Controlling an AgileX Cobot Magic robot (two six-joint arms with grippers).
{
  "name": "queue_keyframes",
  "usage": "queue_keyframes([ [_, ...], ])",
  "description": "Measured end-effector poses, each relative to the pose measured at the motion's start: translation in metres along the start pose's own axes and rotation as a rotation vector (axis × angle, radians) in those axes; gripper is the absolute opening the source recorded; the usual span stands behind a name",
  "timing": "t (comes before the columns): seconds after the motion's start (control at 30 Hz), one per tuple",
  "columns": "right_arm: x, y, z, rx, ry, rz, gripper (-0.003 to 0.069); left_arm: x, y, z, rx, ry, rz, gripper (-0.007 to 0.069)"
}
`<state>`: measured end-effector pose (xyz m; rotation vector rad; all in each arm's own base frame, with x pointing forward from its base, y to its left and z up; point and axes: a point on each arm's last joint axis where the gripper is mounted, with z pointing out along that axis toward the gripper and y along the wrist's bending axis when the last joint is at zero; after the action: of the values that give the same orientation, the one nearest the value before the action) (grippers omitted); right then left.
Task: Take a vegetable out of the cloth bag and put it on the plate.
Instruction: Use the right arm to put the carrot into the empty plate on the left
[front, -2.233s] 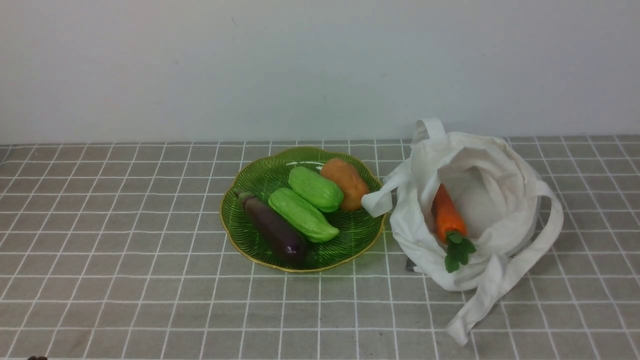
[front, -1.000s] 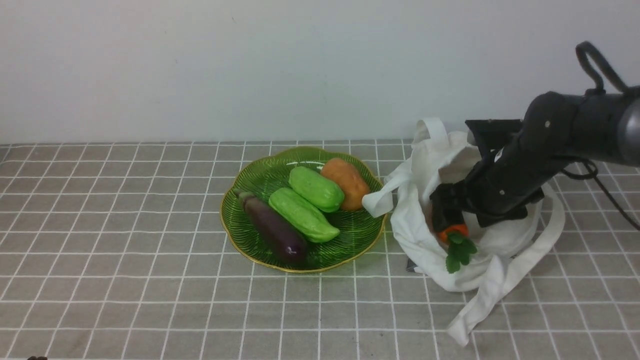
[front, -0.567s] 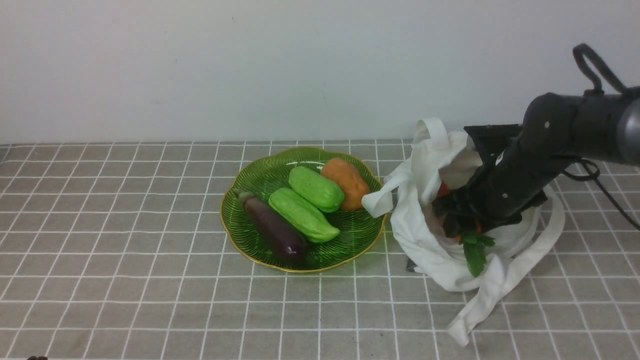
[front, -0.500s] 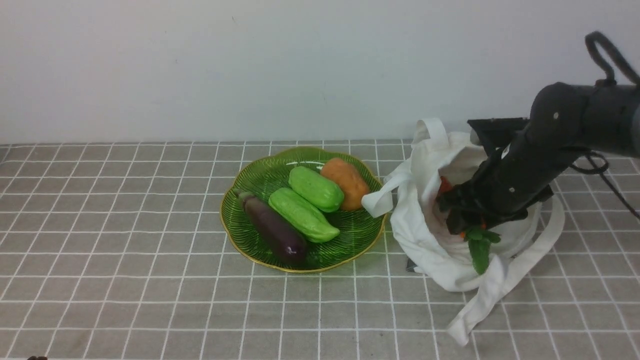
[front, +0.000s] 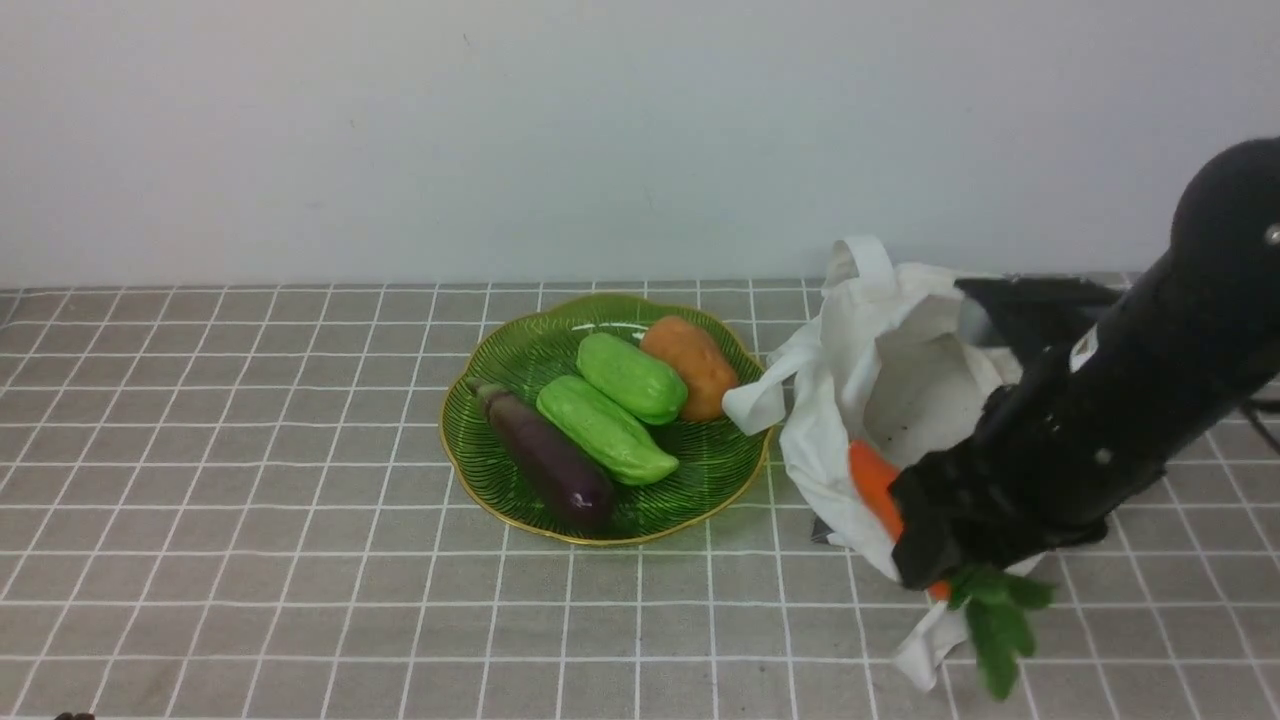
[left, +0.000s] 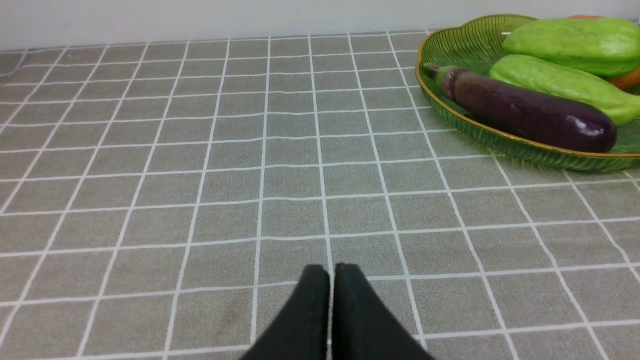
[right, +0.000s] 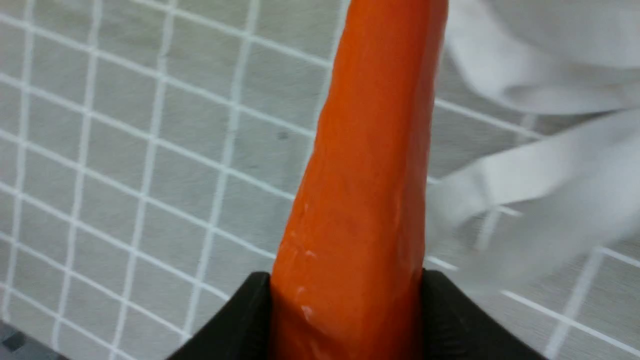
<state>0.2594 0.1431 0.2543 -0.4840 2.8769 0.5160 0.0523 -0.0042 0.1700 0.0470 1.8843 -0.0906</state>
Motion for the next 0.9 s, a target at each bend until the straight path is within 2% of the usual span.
queue_keyframes([
  [0.1, -0.005, 0.032, 0.003, -0.048, -0.082, -0.112, 0.0331, 0.000, 0.000, 0.000, 0.000, 0.000, 0.000, -0.0005],
  [0.27, -0.046, 0.071, 0.006, -0.076, -0.215, -0.245, 0.0331, 0.000, 0.000, 0.000, 0.000, 0.000, 0.000, -0.0005],
  [0.47, -0.101, 0.074, 0.043, 0.010, -0.267, -0.316, 0.0331, 0.000, 0.000, 0.000, 0.000, 0.000, 0.000, -0.0005],
  [0.77, -0.140, 0.070, 0.095, 0.066, -0.237, -0.324, 0.0341, 0.000, 0.000, 0.000, 0.000, 0.000, 0.000, -0.0005],
  [0.9, -0.143, 0.068, 0.102, 0.087, -0.196, -0.338, 0.0501, 0.000, 0.000, 0.000, 0.000, 0.000, 0.000, -0.0005],
])
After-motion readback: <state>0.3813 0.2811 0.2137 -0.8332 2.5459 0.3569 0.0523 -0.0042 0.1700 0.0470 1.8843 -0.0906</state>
